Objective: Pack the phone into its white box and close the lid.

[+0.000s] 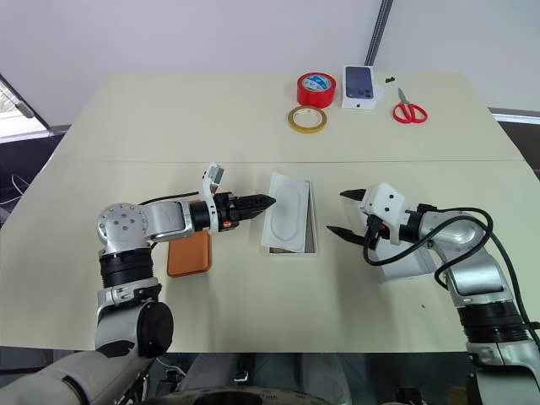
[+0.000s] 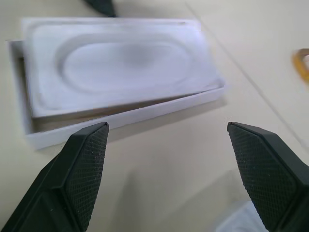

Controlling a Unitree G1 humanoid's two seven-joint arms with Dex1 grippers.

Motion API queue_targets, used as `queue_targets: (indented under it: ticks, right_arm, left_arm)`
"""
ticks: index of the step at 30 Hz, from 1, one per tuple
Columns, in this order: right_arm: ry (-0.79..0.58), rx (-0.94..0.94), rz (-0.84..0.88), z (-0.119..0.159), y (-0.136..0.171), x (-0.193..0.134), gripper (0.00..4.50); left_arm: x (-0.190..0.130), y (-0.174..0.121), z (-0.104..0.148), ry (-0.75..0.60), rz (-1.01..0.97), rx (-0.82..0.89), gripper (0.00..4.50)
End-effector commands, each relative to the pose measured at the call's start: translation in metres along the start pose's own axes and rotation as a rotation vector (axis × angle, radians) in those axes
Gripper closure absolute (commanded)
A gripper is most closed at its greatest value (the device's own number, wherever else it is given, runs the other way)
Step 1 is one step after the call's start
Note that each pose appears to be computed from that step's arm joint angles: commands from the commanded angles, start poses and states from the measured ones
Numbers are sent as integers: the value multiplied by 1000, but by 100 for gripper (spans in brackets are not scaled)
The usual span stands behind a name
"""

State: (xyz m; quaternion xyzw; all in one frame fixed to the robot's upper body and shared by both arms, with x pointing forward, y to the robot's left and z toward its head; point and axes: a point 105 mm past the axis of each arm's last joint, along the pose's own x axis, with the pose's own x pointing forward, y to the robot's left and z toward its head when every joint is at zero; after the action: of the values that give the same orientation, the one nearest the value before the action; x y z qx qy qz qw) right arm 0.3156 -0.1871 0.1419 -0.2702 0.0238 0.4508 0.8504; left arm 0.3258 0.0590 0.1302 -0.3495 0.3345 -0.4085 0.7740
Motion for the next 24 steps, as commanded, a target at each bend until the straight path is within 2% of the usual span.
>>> queue_targets:
  ticks: [1,3,6,8,10,12,13,14,18,24]
  right_arm:
    - [-113,-18,-37,26,-7,11,37]
    - [-137,-42,-24,31,-1,23,37]
    - [-142,-32,19,32,12,42,120]
    - [-131,-56,50,31,21,52,221]
    - [-123,-57,68,32,27,63,321]
    - [-104,-71,73,31,31,72,423]
    - [-79,-82,73,29,33,77,444]
    - [-62,-90,72,26,35,81,444]
    - [21,-135,133,17,47,88,444]
    - [136,-199,251,9,56,86,444]
  left_arm:
    - [-11,-18,11,-41,-58,101,124]
    - [-18,-18,15,-62,-30,167,124]
    - [-34,-15,36,-204,47,424,117]
    - [-45,-9,46,-269,99,591,117]
    - [-61,13,38,-181,187,851,117]
    - [-73,30,24,-61,215,1006,117]
    - [-81,37,21,-40,227,1048,117]
    - [-86,40,19,-26,232,1080,117]
    - [-103,38,32,-141,253,1089,117]
    - [-108,21,36,-224,180,1096,117]
